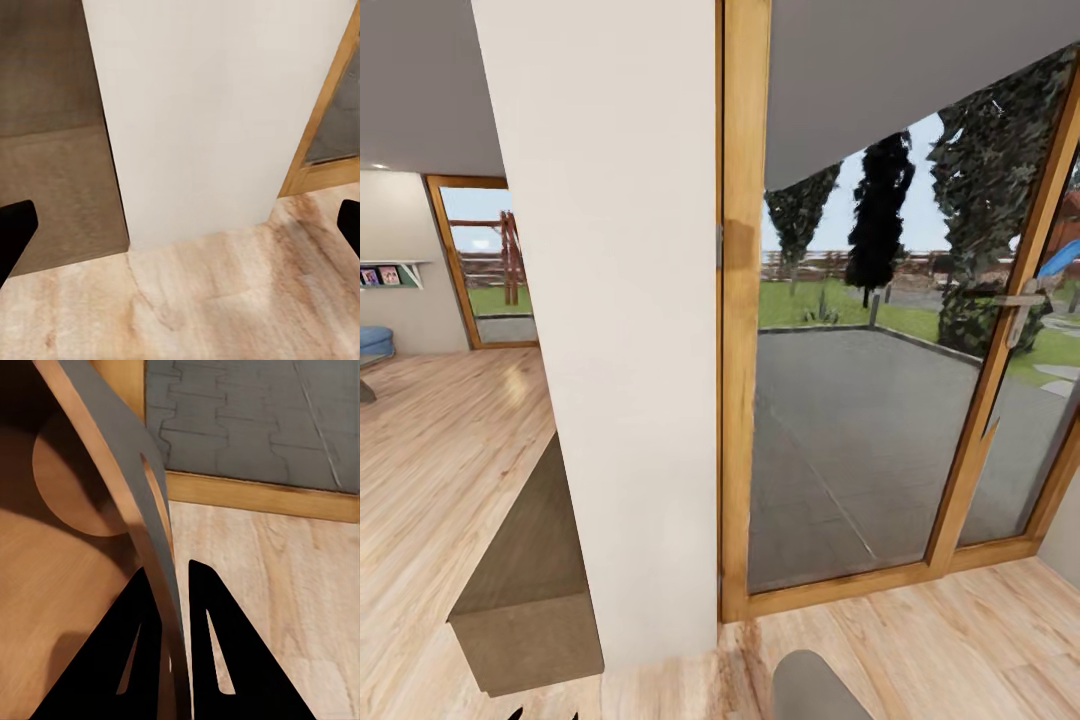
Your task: Put the three can of soda from the living room inside the tash can in the kitchen.
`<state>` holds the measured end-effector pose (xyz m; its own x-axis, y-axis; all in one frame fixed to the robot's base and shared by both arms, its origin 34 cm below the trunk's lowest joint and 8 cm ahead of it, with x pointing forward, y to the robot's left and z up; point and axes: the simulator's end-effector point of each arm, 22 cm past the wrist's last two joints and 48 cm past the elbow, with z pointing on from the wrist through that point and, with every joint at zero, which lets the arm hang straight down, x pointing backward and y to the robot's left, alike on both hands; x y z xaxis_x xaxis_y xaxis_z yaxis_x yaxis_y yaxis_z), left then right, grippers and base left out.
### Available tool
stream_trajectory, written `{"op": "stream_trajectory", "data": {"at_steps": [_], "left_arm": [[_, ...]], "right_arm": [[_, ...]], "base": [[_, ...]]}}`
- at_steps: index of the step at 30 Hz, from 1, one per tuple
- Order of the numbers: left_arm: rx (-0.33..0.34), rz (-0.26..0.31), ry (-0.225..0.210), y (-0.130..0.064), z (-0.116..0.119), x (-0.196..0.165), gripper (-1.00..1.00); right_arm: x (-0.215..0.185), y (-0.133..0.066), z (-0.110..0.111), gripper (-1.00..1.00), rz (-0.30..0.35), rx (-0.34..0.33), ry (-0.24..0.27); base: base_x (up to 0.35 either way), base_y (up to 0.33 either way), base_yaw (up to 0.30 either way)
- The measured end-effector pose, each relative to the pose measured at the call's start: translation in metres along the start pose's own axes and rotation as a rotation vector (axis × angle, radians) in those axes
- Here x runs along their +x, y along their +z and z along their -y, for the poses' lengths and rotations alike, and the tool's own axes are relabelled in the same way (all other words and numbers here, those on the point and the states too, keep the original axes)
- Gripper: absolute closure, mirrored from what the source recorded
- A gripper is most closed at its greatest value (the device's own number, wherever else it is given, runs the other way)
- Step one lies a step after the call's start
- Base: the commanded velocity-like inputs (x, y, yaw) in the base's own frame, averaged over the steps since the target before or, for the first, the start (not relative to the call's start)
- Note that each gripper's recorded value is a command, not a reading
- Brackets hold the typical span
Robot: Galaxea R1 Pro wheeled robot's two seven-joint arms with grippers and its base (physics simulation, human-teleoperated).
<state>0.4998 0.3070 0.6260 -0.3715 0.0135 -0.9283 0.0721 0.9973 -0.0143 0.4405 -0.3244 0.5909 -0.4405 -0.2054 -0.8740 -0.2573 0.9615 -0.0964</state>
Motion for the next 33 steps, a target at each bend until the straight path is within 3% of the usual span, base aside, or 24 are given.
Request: {"op": "stream_trajectory", "data": {"at_steps": [22,33], "left_arm": [[-0.001,-0.025,-0.001,-0.005,0.001,0.013,-1.00],[-0.001,-0.034,-0.002,-0.006,0.002,0.016,-1.00]], "right_arm": [[0.001,0.000,0.002,1.00,-0.005,0.015,0.007],[0.004,0.001,-0.001,1.00,-0.013,0.016,0.013]], "base": [[-0.277,0.064,0.002],[-0.321,0.077,0.161]]}}
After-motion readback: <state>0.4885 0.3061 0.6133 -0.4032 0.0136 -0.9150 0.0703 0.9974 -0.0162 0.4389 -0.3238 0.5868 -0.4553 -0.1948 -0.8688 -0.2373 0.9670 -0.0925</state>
